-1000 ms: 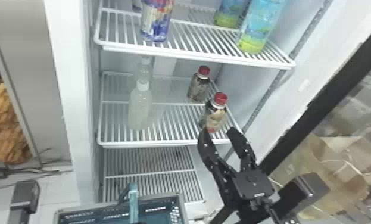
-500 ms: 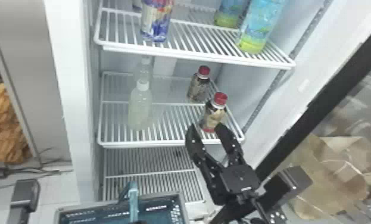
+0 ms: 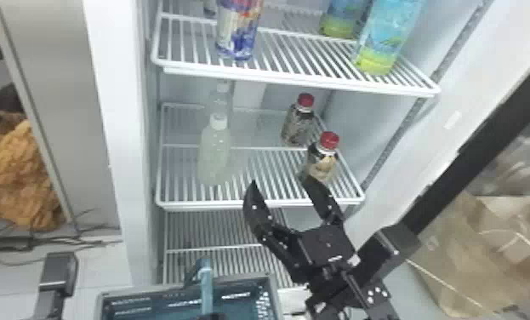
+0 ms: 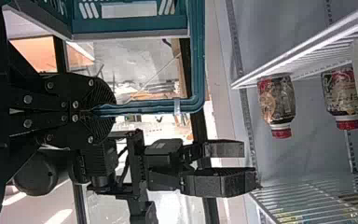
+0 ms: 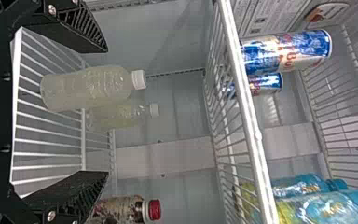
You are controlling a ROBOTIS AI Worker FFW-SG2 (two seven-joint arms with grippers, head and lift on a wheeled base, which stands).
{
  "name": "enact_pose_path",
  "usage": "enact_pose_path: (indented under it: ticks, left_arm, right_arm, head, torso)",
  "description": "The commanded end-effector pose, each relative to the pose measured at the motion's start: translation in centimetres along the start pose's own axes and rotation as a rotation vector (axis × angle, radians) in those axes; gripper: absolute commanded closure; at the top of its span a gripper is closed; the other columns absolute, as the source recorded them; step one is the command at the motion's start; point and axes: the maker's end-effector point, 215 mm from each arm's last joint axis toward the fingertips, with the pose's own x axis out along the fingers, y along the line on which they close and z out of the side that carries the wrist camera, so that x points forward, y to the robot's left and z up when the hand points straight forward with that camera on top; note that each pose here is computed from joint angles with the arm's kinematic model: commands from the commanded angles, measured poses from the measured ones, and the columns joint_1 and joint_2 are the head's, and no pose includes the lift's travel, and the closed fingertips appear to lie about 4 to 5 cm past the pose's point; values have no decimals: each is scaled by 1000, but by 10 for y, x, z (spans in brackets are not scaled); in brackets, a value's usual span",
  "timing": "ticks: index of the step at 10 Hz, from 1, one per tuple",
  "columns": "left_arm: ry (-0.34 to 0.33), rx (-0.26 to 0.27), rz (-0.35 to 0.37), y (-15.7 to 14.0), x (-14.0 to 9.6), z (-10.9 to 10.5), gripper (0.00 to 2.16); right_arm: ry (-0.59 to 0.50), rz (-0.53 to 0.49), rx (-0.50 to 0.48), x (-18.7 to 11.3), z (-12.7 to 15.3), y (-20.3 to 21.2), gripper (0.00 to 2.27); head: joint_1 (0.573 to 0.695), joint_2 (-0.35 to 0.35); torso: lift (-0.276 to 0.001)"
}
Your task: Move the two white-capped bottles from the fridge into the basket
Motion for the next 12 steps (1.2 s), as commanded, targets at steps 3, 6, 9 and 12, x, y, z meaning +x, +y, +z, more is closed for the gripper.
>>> enact_pose_path:
  ticks: [3, 6, 9, 12]
  left_arm:
    - [0, 1, -2, -1, 0, 1, 1156]
    - [0, 1, -2, -1, 0, 1, 1156]
    - [-1, 4, -3, -2, 1, 2, 1154]
    - [3, 5, -7, -3, 2, 1, 1156]
  right_arm:
    - [51, 62, -8, 28, -26, 16, 88]
    - [106, 94, -23, 45, -49, 18, 87]
    - [112, 119, -60, 59, -55, 20, 85]
    - [102, 136, -86, 75, -54, 22, 85]
  head:
    - [695, -258]
    - [695, -222]
    - [695, -208]
    - [695, -197]
  torso:
    - [-260]
    - [-260]
    - [-260]
    - [-260]
